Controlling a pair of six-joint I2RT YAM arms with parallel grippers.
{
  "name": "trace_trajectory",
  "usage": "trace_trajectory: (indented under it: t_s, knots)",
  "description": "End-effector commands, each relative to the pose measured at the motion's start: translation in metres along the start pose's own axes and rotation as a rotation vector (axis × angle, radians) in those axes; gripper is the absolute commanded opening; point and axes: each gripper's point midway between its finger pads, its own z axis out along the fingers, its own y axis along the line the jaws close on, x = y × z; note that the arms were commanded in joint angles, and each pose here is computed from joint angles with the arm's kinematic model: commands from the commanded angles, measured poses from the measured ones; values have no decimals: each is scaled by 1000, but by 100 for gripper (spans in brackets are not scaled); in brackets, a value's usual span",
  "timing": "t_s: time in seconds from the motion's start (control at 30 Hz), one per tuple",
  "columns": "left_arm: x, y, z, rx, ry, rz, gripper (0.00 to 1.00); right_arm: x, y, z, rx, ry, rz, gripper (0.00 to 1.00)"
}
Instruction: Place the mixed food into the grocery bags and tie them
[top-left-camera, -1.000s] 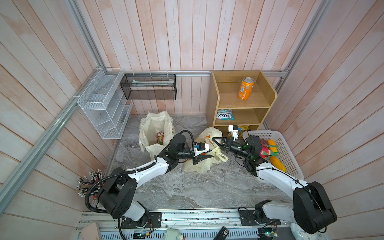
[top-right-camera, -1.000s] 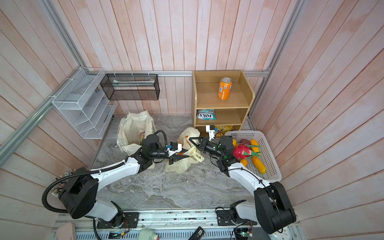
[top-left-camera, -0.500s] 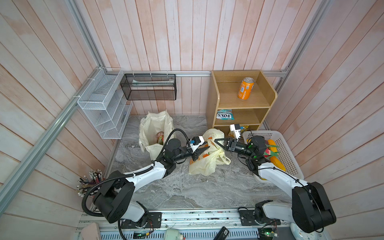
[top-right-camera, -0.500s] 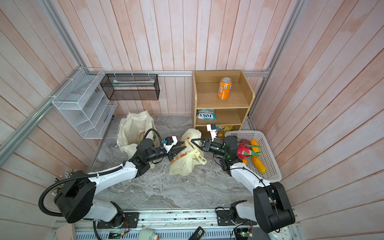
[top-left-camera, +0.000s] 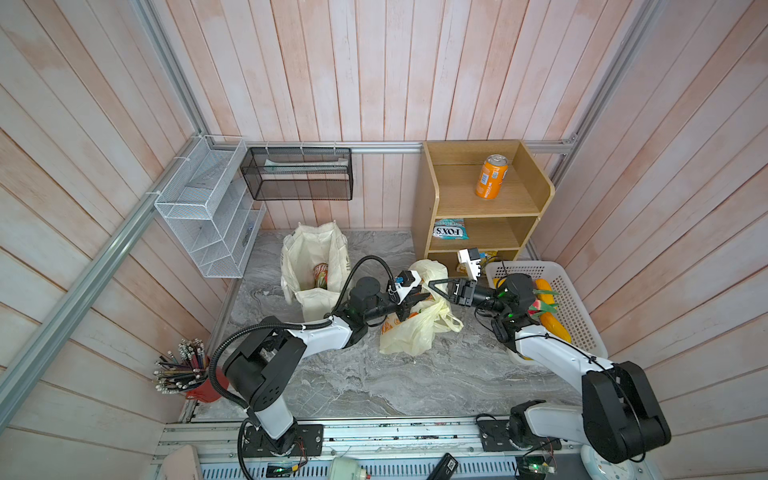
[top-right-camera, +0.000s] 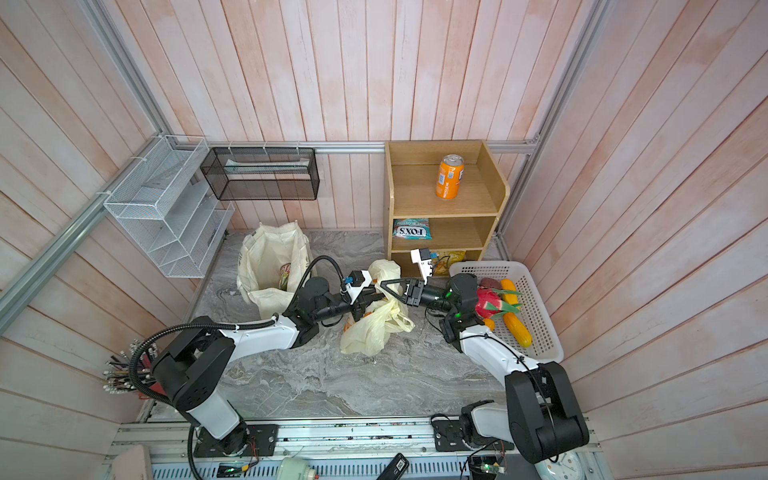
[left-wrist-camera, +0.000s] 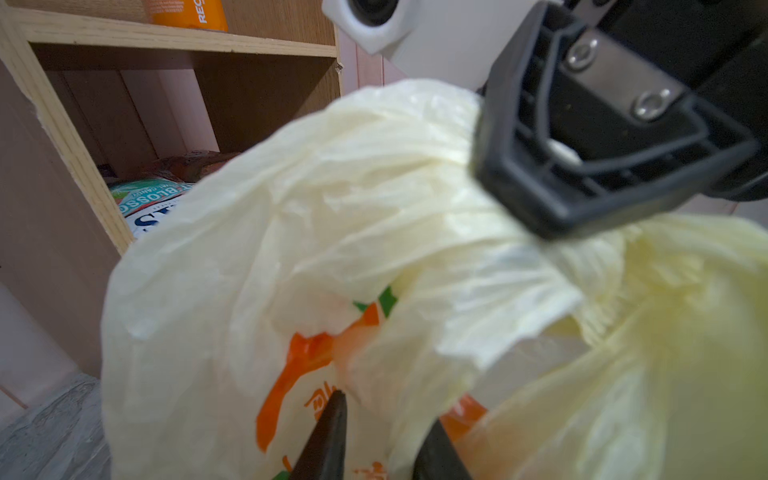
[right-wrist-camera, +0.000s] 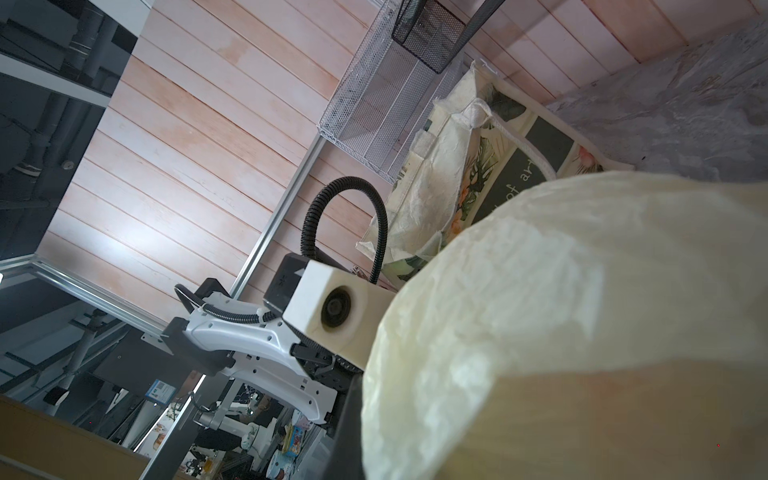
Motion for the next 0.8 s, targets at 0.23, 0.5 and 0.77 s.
trace_trajectory:
  t_s: [0.23,0.5,0.77]
  knots:
    - [-55,21,-1,-96,-121,109,0,9,-7,-3,8,28,-6,0]
    - [-80,21,-10,-103,-173,159,0,17,-17,-8,51,39,4,0]
    - [-100,23,-17,-126,-208,191,0,25,-28,-8,74,72,26,0]
